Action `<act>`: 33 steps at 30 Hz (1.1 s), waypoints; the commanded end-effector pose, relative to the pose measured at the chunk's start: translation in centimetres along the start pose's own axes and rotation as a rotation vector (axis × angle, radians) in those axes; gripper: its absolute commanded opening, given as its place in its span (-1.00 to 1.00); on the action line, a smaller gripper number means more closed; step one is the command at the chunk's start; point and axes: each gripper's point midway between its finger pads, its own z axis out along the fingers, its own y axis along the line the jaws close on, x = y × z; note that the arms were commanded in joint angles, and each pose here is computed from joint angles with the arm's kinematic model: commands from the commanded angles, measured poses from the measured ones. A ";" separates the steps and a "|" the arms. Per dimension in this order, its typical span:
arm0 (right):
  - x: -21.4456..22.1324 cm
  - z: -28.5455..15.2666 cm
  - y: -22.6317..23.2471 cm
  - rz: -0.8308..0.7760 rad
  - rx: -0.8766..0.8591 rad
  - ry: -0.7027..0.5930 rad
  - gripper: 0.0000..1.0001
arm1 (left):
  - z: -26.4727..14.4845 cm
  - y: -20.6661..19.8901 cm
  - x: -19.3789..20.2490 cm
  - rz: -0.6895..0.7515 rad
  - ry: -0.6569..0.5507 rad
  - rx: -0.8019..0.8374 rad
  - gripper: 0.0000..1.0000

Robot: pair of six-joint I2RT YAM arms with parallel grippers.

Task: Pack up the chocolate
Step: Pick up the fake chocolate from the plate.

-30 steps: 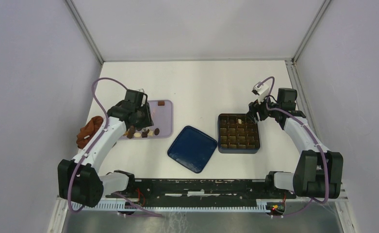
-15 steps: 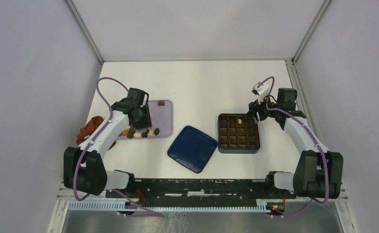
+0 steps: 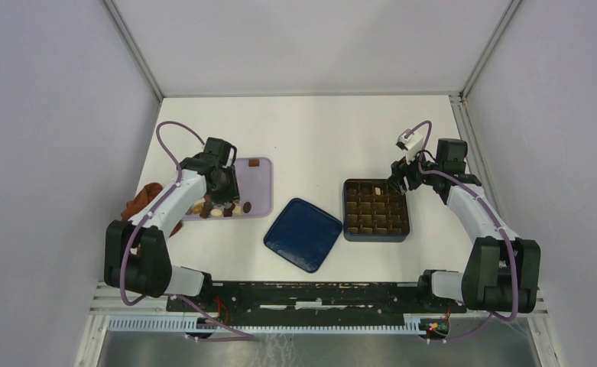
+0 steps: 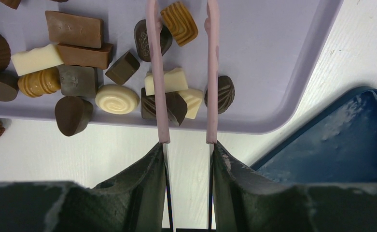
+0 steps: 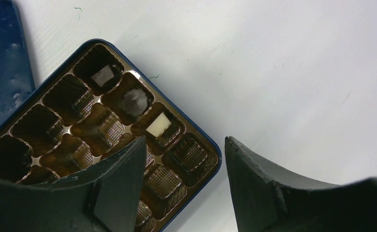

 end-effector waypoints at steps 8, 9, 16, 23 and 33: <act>-1.9 -0.3 -0.1 -0.047 -0.004 -0.044 0.32 | 0.4 -0.3 -1.3 0.033 -0.008 0.007 -0.17; -1.9 -0.3 -0.2 -0.049 -0.003 -0.044 0.32 | 0.5 -0.4 -1.2 0.035 -0.003 0.009 -0.18; -2.0 -0.3 -0.2 -0.051 -0.003 -0.045 0.32 | 0.7 -0.5 -1.0 0.039 0.013 0.016 -0.22; -1.9 -0.3 -0.1 -0.050 -0.004 -0.043 0.32 | 0.6 -0.7 -1.1 0.043 0.014 0.027 -0.43; -2.0 -0.3 -0.1 -0.052 -0.005 -0.044 0.32 | -0.3 -1.0 -1.5 0.050 -0.021 0.053 -0.81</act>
